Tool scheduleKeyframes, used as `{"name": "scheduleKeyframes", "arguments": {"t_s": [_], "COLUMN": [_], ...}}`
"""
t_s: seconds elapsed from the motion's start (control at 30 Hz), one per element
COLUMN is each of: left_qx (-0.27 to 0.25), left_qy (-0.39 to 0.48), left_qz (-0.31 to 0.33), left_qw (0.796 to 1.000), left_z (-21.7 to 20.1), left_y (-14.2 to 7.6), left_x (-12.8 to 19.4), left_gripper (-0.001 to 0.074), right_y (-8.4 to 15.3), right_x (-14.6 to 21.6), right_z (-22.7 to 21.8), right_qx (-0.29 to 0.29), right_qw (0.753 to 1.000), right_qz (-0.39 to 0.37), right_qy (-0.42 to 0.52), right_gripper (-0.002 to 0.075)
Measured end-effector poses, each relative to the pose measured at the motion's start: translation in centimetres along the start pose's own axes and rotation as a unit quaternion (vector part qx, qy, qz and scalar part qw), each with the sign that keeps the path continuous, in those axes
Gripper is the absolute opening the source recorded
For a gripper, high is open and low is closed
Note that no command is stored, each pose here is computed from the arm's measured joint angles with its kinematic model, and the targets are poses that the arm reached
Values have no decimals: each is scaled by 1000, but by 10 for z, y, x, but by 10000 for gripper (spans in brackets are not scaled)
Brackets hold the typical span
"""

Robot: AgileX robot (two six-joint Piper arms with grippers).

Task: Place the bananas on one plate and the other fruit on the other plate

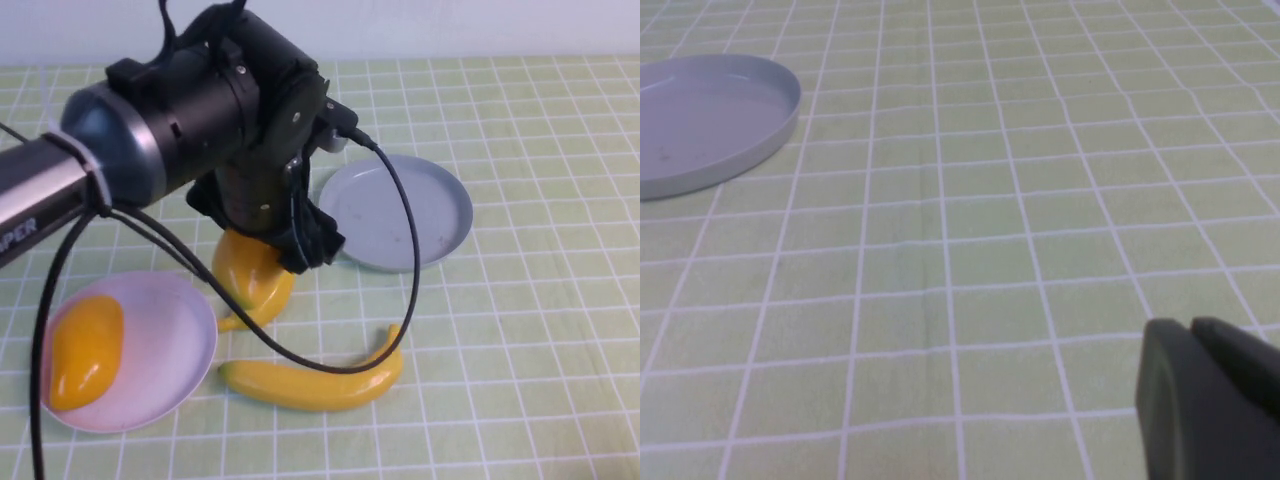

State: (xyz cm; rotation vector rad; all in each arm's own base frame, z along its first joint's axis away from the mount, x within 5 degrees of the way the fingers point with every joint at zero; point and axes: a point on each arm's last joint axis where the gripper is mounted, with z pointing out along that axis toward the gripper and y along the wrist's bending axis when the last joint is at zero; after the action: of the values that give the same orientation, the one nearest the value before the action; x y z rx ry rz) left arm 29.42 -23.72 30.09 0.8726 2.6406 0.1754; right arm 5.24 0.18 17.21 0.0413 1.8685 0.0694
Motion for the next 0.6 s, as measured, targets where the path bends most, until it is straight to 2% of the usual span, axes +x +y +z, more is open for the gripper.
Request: {"name": "scheduleKeyframes", "arguments": {"t_s": [0.13,0.27,0.43,0.6], "left_qx": [-43,-56,-65,-56], "left_qy": [-9,-1,41,27], "left_qz": [-2,-27,-64,-129], "left_qw": [999,998,995,990], "left_z": [-13,-19,-4,21], "left_y": [12,22,32,39], "left_x": [9,28,67,101], "left_gripper": [572,572,572,572], "right_y": [0,0,0,0], "right_x": [0,0,0,0], "right_z": [0,0,0,0], "right_qx": [0,0,0,0], "right_qw": [1000,1000,1000,1000], "right_qz": [0,0,0,0], "right_qy": [0,0,0,0], "right_gripper": [-17,-17,-17,-17]}}
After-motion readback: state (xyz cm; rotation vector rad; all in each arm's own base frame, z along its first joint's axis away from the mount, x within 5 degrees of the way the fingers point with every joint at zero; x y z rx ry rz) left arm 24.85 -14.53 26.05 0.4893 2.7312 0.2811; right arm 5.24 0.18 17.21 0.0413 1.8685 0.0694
